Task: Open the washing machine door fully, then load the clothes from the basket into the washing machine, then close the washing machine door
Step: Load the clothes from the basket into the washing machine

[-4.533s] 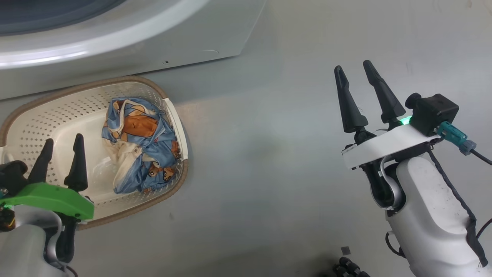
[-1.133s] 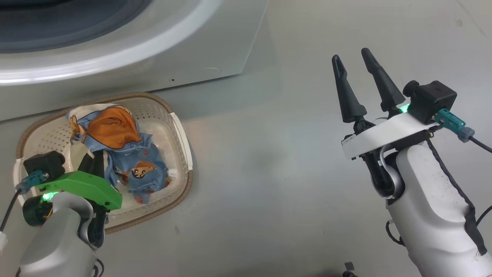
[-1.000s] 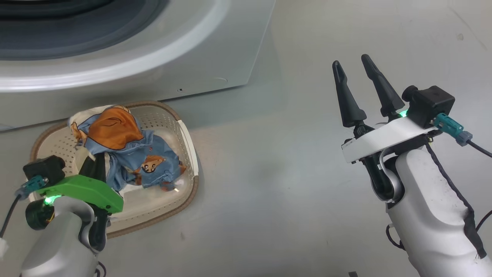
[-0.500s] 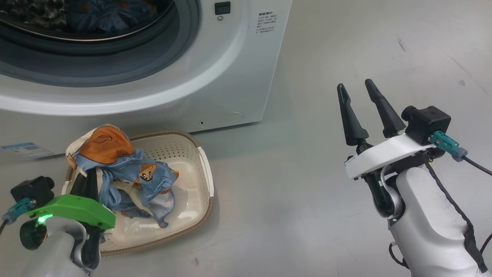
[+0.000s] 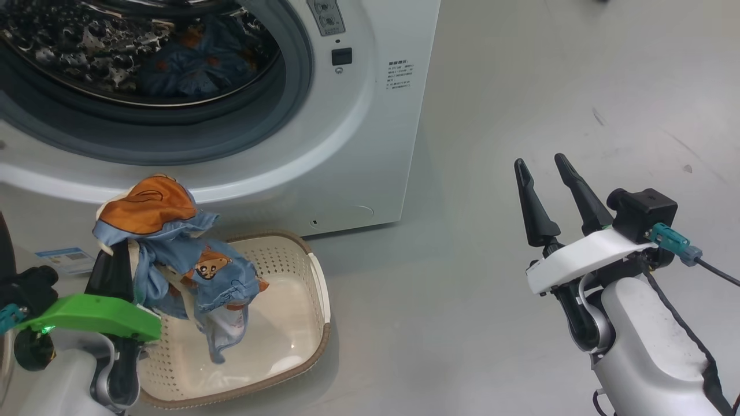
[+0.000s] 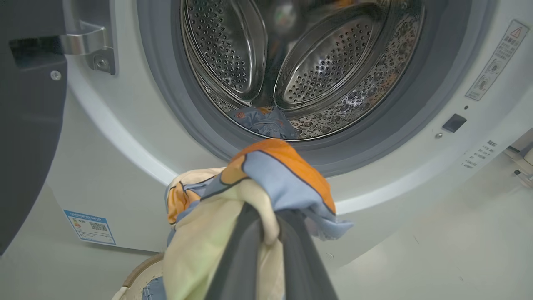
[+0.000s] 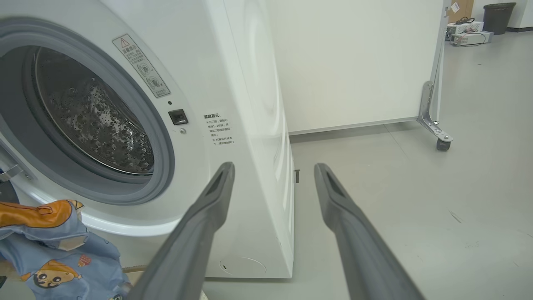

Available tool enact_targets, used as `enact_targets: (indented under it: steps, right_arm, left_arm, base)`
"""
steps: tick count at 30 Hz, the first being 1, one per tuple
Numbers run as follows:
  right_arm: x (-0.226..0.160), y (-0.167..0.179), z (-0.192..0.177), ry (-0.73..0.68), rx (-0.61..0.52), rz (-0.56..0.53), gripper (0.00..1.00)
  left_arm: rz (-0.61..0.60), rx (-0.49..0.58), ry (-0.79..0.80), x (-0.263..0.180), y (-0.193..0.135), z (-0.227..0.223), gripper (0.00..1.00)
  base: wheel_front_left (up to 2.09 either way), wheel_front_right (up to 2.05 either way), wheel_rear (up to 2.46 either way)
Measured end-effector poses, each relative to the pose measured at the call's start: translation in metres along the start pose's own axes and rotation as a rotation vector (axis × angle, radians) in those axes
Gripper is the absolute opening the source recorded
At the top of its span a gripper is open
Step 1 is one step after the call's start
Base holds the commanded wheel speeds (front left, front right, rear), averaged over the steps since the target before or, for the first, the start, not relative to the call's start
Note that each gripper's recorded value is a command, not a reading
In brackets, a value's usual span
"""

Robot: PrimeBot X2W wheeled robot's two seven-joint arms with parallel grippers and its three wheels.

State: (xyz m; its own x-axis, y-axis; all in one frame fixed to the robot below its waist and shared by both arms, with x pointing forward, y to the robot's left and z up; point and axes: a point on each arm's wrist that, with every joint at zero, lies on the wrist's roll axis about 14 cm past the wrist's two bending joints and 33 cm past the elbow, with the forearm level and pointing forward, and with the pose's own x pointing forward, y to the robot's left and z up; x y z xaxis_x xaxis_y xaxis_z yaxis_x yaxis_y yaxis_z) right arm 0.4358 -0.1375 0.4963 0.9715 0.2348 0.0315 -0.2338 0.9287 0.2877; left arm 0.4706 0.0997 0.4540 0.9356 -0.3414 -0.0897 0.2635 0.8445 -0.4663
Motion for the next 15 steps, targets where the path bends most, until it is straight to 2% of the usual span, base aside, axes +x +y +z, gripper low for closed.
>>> enact_targets:
  steps: [10, 15]
  right_arm:
    - [-0.012, 0.004, 0.011, -0.024, -0.006, 0.006, 1.0]
    - [-0.016, 0.004, 0.014, -0.03, -0.008, 0.007, 1.0]
  left_arm:
    - [-0.049, 0.045, -0.116, -0.017, -0.019, 0.038, 0.0]
    - [-0.077, 0.11, -0.157, -0.025, -0.028, 0.052, 0.0]
  base:
    - [0.0, 0.0, 0.0]
    - [0.0, 0.0, 0.0]
